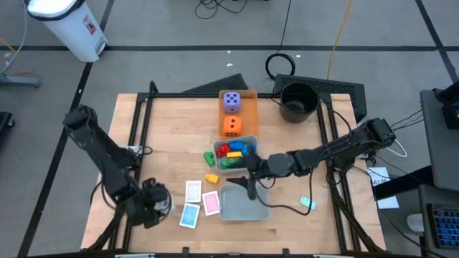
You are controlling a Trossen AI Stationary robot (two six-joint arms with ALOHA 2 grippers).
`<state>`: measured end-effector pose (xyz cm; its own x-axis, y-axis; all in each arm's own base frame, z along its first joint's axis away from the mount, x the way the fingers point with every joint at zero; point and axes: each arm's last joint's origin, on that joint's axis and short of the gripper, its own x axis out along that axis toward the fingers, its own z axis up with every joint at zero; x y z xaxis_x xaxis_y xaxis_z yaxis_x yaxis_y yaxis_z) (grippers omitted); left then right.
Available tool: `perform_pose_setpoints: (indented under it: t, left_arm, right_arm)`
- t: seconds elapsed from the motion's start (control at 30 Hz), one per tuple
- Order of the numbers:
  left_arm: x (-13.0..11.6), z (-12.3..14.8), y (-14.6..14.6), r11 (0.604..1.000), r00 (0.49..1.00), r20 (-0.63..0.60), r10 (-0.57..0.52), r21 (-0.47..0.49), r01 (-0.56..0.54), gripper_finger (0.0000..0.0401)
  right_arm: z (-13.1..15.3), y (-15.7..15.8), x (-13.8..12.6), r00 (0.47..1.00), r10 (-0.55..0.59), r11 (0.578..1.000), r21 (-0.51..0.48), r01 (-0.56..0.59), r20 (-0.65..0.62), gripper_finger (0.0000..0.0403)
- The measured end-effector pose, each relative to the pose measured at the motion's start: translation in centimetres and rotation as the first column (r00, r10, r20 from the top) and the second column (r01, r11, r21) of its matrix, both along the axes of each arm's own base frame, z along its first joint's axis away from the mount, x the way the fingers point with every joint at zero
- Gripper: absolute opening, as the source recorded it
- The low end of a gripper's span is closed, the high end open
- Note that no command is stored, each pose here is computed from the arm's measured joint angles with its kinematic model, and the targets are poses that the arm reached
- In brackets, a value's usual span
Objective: Pick & Place Toys
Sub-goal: Put the white and black playing card pack into the bottom gray bin
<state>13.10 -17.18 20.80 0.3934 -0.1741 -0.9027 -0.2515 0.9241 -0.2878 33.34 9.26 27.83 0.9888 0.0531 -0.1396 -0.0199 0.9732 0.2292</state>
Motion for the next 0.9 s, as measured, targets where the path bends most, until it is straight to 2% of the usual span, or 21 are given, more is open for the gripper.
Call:
perform_pose_setpoints:
  t: [0.07, 0.17, 0.3, 0.43, 0.57, 0.67, 0.73, 0.9]
  left_arm:
    - [0.6, 1.0, 1.1, 0.999, 0.998, 0.053, 0.020, -0.029, -0.019, 0.0316]
    - [1.7, 2.0, 2.7, 0.999, 0.993, 0.111, 0.031, -0.032, -0.028, 0.0314]
    - [3.5, 2.5, 4.7, 1.000, 0.984, 0.178, 0.014, 0.017, -0.018, 0.0302]
    - [5.4, 2.9, 6.6, 0.998, 0.971, 0.238, -0.004, 0.061, -0.010, 0.0302]
    - [7.5, 3.8, 8.4, 0.991, 0.957, 0.289, -0.019, 0.129, -0.019, 0.0311]
    - [9.1, 5.0, 9.5, 0.978, 0.954, 0.291, -0.068, 0.210, 0.006, 0.0310]
    - [10.5, 5.8, 9.9, 0.966, 0.952, 0.285, -0.116, 0.257, 0.041, 0.0305]
    - [13.7, 7.3, 11.1, 0.928, 0.971, 0.164, -0.172, 0.357, 0.105, 0.0310]
  right_arm:
    - [0.7, -0.4, 0.2, 0.998, -0.017, 0.998, 0.059, 0.013, 0.069, 0.0210]
    - [1.3, -1.4, 0.5, 0.994, -0.023, 0.972, 0.234, -0.003, 0.110, 0.0210]
    - [1.2, -2.5, 0.8, 0.996, 0.037, 0.915, 0.399, -0.067, 0.084, 0.0210]
    - [1.0, -2.9, 0.8, 0.999, 0.020, 0.850, 0.525, -0.043, 0.049, 0.0210]
    - [0.6, -3.7, 1.0, 1.000, -0.018, 0.758, 0.652, 0.020, -0.010, 0.0210]
    - [0.1, -4.3, 1.0, 0.997, -0.041, 0.710, 0.700, 0.078, -0.070, 0.0210]
    - [0.1, -4.6, 1.0, 0.996, -0.048, 0.694, 0.714, 0.090, -0.078, 0.0210]
    - [-0.3, -5.1, 1.0, 0.991, -0.064, 0.673, 0.728, 0.132, -0.121, 0.0210]
